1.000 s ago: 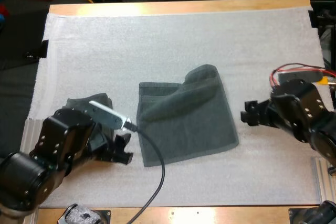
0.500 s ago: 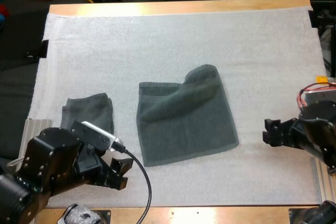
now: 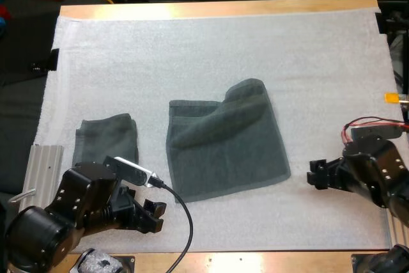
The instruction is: Pick towel from pile, fold and stack
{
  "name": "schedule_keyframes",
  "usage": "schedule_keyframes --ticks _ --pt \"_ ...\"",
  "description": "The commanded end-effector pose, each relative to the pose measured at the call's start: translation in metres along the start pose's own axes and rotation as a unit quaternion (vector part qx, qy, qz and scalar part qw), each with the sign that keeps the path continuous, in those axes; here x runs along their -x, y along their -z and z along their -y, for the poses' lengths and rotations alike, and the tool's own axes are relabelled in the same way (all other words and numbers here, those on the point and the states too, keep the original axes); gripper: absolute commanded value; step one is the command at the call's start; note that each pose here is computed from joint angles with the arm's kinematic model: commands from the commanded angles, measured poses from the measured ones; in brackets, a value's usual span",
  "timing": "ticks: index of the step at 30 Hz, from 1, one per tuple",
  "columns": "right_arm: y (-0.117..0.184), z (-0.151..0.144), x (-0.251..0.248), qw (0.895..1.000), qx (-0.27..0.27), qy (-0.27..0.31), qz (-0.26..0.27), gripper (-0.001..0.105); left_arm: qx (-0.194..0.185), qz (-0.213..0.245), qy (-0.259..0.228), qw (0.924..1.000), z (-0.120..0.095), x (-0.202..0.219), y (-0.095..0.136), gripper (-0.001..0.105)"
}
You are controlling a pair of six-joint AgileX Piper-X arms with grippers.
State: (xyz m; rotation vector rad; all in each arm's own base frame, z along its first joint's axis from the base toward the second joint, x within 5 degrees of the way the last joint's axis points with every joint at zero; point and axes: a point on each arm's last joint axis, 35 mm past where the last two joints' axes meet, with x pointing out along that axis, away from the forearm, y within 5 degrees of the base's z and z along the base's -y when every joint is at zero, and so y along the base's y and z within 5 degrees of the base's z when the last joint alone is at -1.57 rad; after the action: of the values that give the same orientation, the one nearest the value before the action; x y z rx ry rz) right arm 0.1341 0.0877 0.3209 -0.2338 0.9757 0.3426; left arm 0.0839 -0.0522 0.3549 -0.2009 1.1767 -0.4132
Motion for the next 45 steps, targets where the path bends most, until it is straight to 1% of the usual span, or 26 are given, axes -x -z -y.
schedule_keyframes --ticks 1,6,9,11,14,16,19,20,22,25,28,32,39,41,43,44,45 --pt "0.000 -0.001 -0.006 1.000 -0.012 -0.011 0.006 0.080 0.004 0.008 0.007 0.9999 0.001 0.001 -0.001 0.066" --pt "0.008 -0.007 -0.041 0.999 -0.032 -0.032 -0.021 0.080 0.004 0.008 0.008 0.9999 0.001 0.001 -0.001 0.066" --pt "0.011 -0.008 -0.062 0.997 -0.055 -0.034 -0.039 0.080 0.004 0.004 0.018 0.9998 0.002 0.001 0.000 0.066" --pt "0.012 -0.006 -0.075 0.995 -0.074 -0.040 -0.052 0.078 0.004 0.001 0.022 0.9997 0.002 0.001 0.000 0.066" --pt "0.012 0.003 -0.094 0.990 -0.110 -0.056 -0.064 0.072 0.004 0.001 0.024 0.9997 0.002 0.001 0.000 0.066" --pt "0.014 0.013 -0.106 0.984 -0.139 -0.081 -0.071 0.070 0.004 0.001 0.024 0.9997 0.002 0.001 0.000 0.066" --pt "0.019 0.023 -0.123 0.973 -0.178 -0.124 -0.080 0.070 0.004 0.000 0.023 0.9997 0.002 0.001 0.000 0.066" --pt "0.021 0.025 -0.127 0.970 -0.185 -0.137 -0.082 0.070 0.004 0.000 0.023 0.9997 0.002 0.001 0.000 0.066" --pt "0.023 0.027 -0.137 0.960 -0.202 -0.178 -0.081 0.070 0.004 0.000 0.023 0.9997 0.002 0.001 0.000 0.066" --pt "0.026 0.025 -0.151 0.948 -0.221 -0.217 -0.080 0.070 0.004 0.000 0.023 0.9997 0.002 0.001 0.000 0.066" --pt "0.028 0.024 -0.164 0.938 -0.241 -0.233 -0.086 0.070 0.004 0.000 0.023 0.9997 0.002 0.001 0.000 0.066" --pt "0.030 0.023 -0.178 0.933 -0.255 -0.235 -0.097 0.070 0.004 0.000 0.023 0.9997 0.002 0.001 0.000 0.066" --pt "0.030 0.020 -0.199 0.911 -0.280 -0.281 -0.114 0.070 0.004 0.000 0.023 0.9997 0.002 0.001 0.000 0.066" --pt "0.031 0.020 -0.203 0.908 -0.289 -0.278 -0.121 0.070 0.004 0.000 0.023 0.9997 0.002 0.001 0.000 0.066" --pt "0.033 0.020 -0.207 0.907 -0.294 -0.274 -0.128 0.065 0.004 0.000 0.023 0.9997 0.002 0.001 0.000 0.066" --pt "0.033 0.020 -0.207 0.907 -0.295 -0.272 -0.129 0.060 0.004 0.000 0.023 0.9997 0.002 0.001 0.000 0.066" --pt "0.034 0.020 -0.208 0.908 -0.295 -0.267 -0.128 0.052 0.004 0.000 0.023 0.9997 0.002 0.001 0.000 0.066"
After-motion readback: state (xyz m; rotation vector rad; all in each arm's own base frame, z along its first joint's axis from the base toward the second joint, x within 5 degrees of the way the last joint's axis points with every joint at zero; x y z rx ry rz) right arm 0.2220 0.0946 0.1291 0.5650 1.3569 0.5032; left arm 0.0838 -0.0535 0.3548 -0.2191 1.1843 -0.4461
